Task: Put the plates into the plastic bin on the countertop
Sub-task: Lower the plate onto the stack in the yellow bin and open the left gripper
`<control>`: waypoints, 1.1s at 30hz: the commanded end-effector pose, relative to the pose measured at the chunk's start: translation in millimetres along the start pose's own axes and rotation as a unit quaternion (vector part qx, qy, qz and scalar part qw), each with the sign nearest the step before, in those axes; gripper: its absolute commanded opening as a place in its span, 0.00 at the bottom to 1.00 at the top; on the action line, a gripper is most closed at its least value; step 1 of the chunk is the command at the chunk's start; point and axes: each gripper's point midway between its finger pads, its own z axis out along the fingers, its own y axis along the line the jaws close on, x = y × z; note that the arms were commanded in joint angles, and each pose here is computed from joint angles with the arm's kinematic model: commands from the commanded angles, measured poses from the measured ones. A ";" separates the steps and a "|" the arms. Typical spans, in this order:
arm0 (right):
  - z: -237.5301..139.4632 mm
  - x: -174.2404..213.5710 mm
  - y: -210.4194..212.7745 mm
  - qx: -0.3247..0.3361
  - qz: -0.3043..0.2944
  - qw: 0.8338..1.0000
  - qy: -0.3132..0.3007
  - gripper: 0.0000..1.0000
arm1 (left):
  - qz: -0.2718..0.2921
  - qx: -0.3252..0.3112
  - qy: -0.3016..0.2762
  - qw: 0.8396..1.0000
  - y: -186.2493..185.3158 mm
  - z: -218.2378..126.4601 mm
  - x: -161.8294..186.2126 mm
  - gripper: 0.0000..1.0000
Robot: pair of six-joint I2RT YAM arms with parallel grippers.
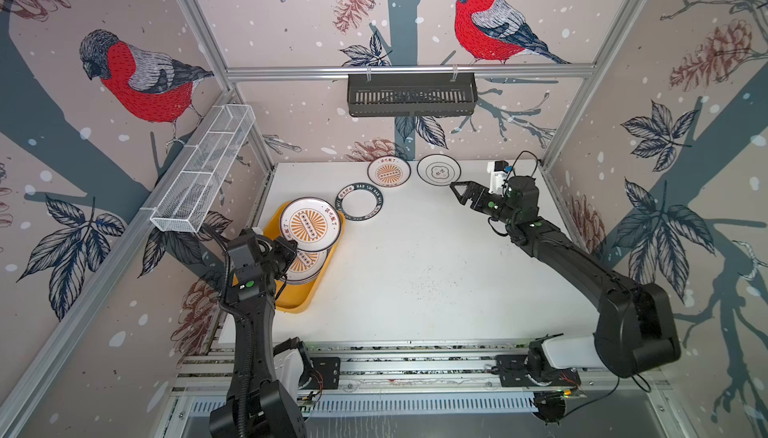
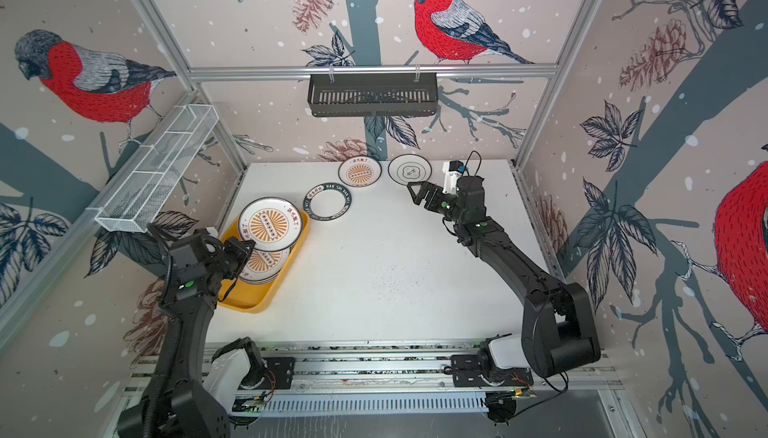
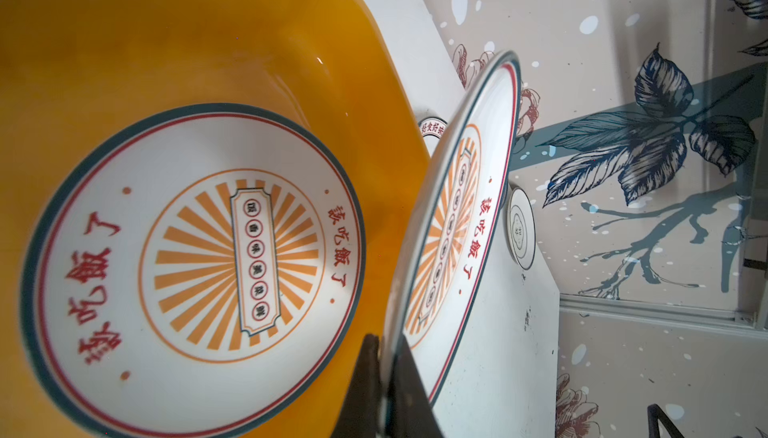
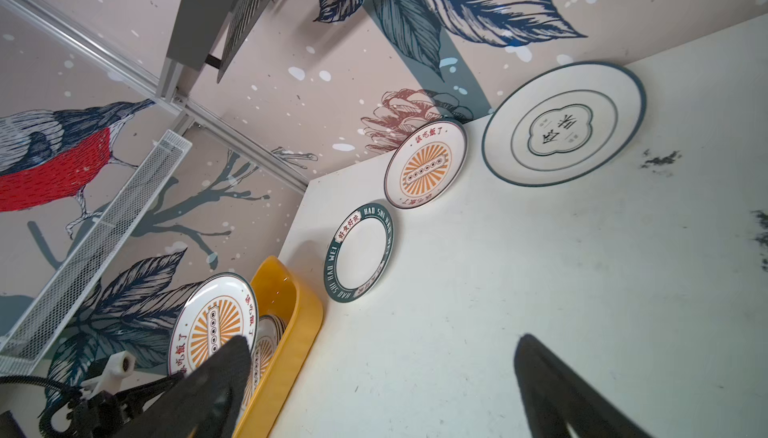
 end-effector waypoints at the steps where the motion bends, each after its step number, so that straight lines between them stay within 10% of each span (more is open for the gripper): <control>1: 3.2 -4.2 22.7 -0.050 -0.014 0.999 -0.006 0.99 | -0.016 -0.005 -0.014 1.000 6.4 -3.9 -4.8 0.00; 16: 21.4 28.2 85.4 -0.199 -0.043 0.978 0.055 1.00 | -0.049 -0.052 -0.025 0.997 42.8 -8.1 -7.1 0.00; 33: 28.0 32.7 79.7 -0.187 -0.033 0.980 0.059 0.99 | -0.063 -0.077 -0.008 0.995 68.0 -2.1 11.4 0.00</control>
